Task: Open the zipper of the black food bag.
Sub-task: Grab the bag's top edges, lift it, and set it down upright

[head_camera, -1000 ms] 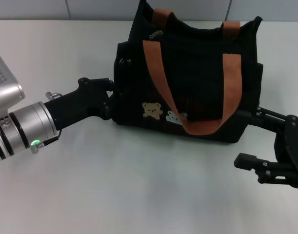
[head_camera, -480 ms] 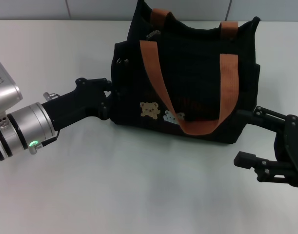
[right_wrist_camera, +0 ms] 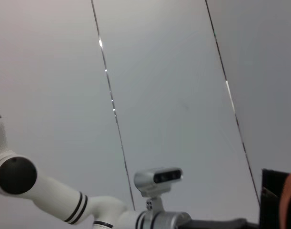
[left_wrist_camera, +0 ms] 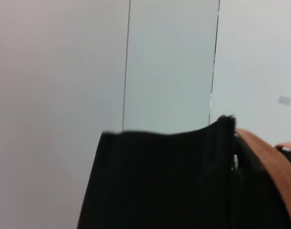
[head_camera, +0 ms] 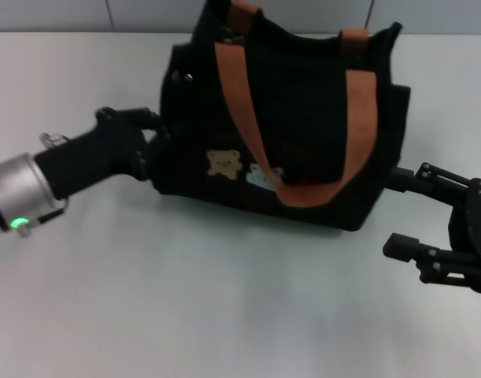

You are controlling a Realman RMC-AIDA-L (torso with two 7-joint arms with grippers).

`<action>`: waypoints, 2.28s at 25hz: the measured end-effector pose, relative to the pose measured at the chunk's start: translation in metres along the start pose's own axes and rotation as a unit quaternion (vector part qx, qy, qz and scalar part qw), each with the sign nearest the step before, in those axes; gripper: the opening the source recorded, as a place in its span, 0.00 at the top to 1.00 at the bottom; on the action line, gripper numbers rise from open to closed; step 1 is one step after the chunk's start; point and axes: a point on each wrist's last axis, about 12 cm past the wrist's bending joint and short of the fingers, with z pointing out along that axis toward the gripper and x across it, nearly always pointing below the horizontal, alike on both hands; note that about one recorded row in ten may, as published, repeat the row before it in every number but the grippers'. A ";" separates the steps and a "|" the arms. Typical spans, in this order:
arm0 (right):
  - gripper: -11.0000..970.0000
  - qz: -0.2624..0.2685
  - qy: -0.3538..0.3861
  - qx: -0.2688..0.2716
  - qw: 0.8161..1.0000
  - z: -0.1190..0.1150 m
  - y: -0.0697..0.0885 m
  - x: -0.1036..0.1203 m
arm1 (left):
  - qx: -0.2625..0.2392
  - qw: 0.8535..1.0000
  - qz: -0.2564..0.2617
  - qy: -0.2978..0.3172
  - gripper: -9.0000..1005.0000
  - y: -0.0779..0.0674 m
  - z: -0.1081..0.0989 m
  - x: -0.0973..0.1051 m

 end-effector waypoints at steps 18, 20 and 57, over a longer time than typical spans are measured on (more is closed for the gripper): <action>0.14 0.014 -0.084 0.098 0.991 -0.011 -0.001 0.005 | 0.029 0.973 0.227 0.006 0.88 0.025 -0.039 -0.138; 0.14 0.031 -0.115 0.146 0.982 -0.008 -0.006 0.011 | 0.044 0.963 0.266 0.006 0.88 0.015 -0.035 -0.159; 0.14 0.173 -0.044 0.187 0.966 0.072 -0.033 0.056 | 0.149 0.925 0.350 0.022 0.89 -0.034 -0.003 -0.158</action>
